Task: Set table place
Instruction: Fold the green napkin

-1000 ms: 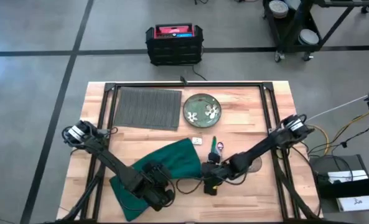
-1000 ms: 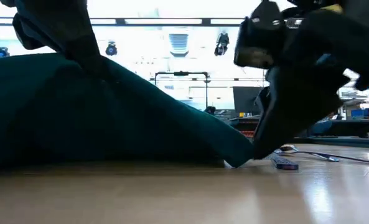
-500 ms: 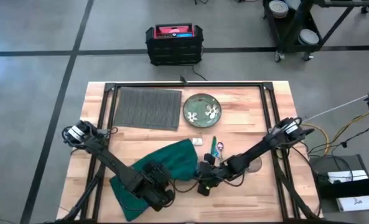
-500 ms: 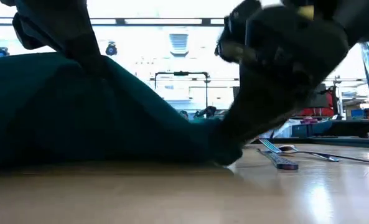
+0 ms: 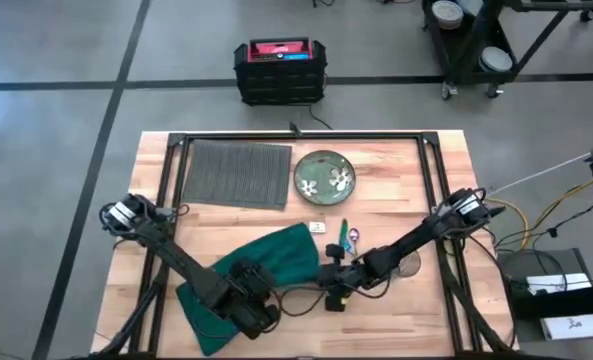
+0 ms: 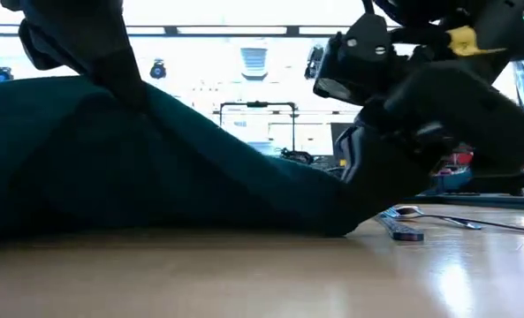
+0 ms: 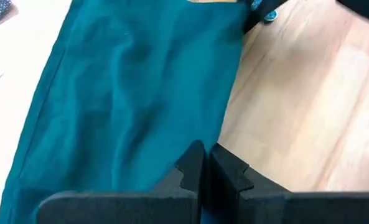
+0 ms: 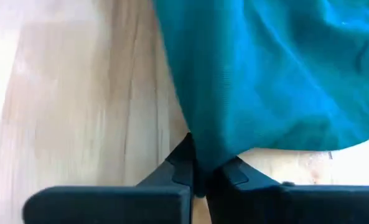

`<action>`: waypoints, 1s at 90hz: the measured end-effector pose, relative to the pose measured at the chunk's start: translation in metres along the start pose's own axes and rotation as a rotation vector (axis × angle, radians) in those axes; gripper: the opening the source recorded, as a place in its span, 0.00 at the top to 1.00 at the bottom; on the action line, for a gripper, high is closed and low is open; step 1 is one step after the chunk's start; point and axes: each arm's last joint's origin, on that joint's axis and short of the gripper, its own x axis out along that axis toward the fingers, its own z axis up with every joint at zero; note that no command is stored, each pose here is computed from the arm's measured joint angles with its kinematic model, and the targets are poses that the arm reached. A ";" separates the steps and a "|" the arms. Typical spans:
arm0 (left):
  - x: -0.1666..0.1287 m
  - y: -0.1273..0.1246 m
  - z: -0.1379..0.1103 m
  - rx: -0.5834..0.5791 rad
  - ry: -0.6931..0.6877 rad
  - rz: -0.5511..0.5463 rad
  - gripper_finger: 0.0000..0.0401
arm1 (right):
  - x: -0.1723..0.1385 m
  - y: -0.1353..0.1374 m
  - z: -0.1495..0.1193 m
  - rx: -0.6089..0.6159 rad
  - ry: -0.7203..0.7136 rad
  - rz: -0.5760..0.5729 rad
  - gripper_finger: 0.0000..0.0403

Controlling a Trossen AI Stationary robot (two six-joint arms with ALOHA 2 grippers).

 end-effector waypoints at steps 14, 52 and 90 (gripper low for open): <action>-0.001 0.000 -0.001 0.000 -0.007 0.001 1.00 | -0.016 -0.005 -0.003 -0.119 0.072 0.001 1.00; -0.001 0.000 -0.002 0.008 0.005 0.006 1.00 | -0.040 -0.011 0.019 -0.280 0.152 -0.151 1.00; -0.003 -0.001 -0.004 0.011 0.006 0.000 1.00 | -0.055 -0.023 0.016 -0.600 0.325 -0.423 1.00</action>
